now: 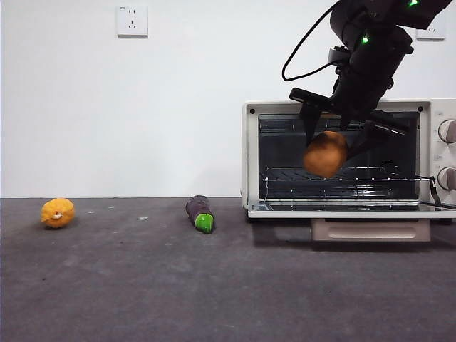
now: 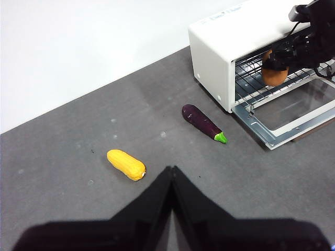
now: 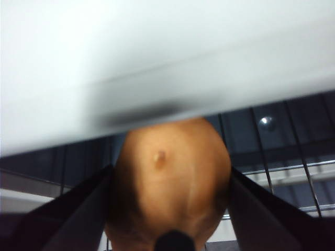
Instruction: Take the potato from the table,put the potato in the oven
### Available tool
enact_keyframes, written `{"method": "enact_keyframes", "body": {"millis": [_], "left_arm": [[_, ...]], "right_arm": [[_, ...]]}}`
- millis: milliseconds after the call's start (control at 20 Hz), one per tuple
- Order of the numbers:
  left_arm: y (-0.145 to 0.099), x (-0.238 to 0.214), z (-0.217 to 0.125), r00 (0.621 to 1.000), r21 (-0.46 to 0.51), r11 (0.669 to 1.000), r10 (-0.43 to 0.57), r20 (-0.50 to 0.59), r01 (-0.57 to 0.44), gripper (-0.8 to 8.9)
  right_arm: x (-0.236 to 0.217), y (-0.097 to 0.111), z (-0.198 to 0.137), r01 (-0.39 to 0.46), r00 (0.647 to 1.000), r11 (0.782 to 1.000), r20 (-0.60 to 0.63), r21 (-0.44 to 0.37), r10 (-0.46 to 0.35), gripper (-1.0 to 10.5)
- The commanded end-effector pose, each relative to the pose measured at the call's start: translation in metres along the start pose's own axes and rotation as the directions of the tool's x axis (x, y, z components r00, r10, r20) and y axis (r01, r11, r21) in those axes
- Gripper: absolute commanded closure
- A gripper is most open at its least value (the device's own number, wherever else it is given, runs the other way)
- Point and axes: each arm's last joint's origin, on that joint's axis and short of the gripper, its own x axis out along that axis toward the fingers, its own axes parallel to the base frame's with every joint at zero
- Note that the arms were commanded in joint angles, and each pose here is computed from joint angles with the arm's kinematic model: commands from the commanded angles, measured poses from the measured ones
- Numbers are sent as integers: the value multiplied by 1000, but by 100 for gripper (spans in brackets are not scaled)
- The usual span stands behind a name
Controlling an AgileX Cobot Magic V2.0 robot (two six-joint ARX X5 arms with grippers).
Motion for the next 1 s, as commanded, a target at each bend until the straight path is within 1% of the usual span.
{"method": "enact_keyframes", "body": {"millis": [50, 400, 600, 650, 1000], "left_arm": [[-1, 2, 0, 1000, 10, 1000, 4, -2, -4, 819], [-3, 6, 2, 1000, 17, 1000, 4, -16, -3, 819], [-4, 9, 3, 1000, 20, 1000, 4, -22, -3, 819], [-5, 9, 4, 1000, 21, 1000, 4, -24, -3, 819], [-7, 14, 5, 999, 27, 1000, 4, -36, -3, 819]], "right_arm": [[8, -2, -6, 31, 999, 1000, -15, 7, -31, 624], [8, -2, -5, 36, 999, 999, -8, 5, -36, 615], [8, -2, -6, 37, 999, 999, -9, 3, -37, 444], [8, -2, -6, 37, 999, 999, -10, 3, -37, 431], [-1, 0, -1, 27, 1000, 1000, 7, 5, -27, 433]]}}
